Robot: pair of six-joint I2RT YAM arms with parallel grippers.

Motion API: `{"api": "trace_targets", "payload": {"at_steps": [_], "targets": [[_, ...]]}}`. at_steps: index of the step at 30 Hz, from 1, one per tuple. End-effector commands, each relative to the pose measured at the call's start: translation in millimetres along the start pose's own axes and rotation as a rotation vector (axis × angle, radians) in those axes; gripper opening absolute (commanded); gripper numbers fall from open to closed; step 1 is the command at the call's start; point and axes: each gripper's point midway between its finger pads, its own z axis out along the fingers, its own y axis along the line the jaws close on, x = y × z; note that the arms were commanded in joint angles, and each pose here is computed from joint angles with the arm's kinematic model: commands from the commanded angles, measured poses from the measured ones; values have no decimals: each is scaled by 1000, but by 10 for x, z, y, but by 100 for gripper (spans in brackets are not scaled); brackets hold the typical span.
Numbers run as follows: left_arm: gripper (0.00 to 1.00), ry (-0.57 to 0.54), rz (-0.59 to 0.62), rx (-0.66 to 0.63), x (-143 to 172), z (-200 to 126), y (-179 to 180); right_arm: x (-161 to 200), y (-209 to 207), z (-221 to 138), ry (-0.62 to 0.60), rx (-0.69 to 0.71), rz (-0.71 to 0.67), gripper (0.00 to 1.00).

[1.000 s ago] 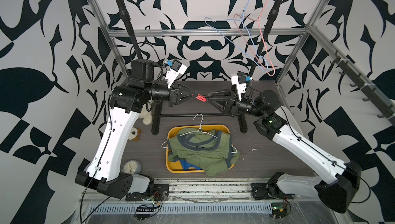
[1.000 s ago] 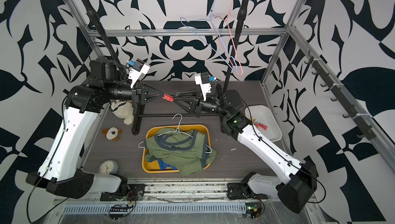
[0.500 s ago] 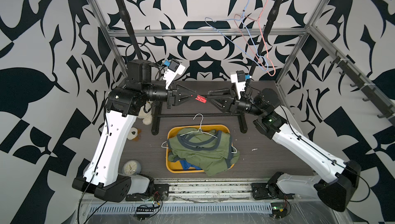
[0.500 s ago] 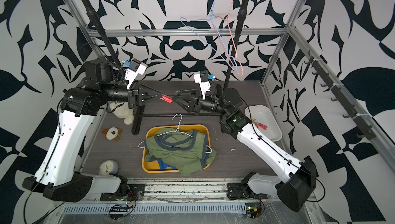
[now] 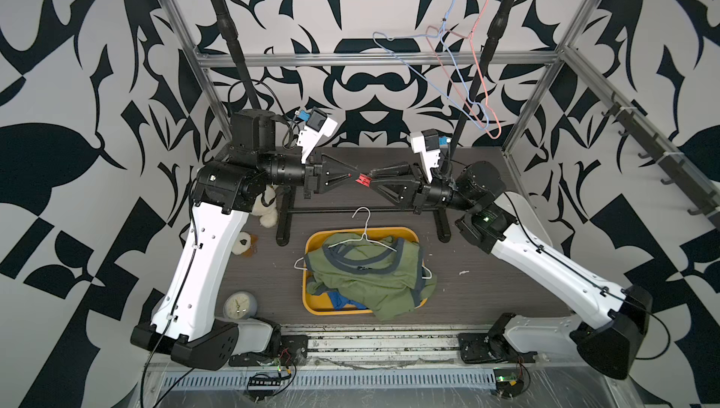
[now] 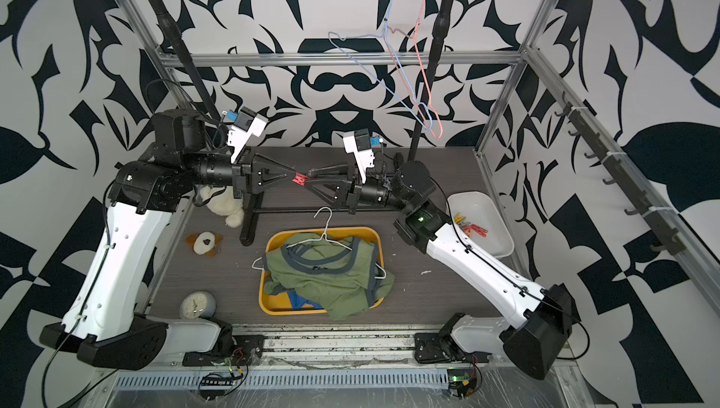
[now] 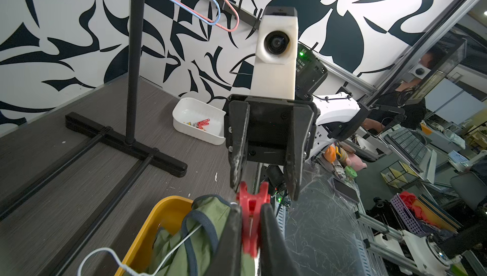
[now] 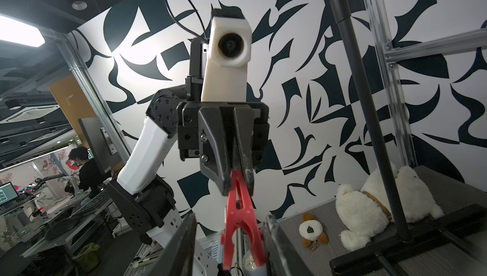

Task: Remove the clothespins securing tank tops to the hanger
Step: Place the clothespin in the storage box.

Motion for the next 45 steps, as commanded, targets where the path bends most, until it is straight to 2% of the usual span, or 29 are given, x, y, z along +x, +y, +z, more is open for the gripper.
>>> {"api": "trace_targets", "payload": {"at_steps": [1, 8, 13, 24, 26, 30, 35, 39, 45], "targets": [[12, -11, 11, 24, -22, -20, -91, -216, 210, 32, -47, -53, -74, 42], [12, -15, 14, 42, -34, -28, -138, -193, 153, 61, -43, -38, -80, 42], [13, -14, 7, 35, -21, -16, -102, -190, 174, 78, -42, -46, -80, 38], [19, -3, -12, 22, 67, -6, -58, -173, 146, 74, -37, -30, -84, 18], [22, -6, -6, 22, 51, -13, -71, -162, 125, 77, -35, -24, -82, 12], [30, -8, -1, 29, 43, -17, -95, -153, 102, 82, -37, -17, -79, 6], [47, -7, -4, 34, 48, -14, -93, -155, 68, 70, -43, 7, -83, 0], [56, -10, 5, 34, 32, -17, -104, -156, 35, 54, -51, 28, -89, 0], [61, -19, 43, -21, -23, -57, -93, -123, -42, 9, -58, 81, -89, 0]]}}
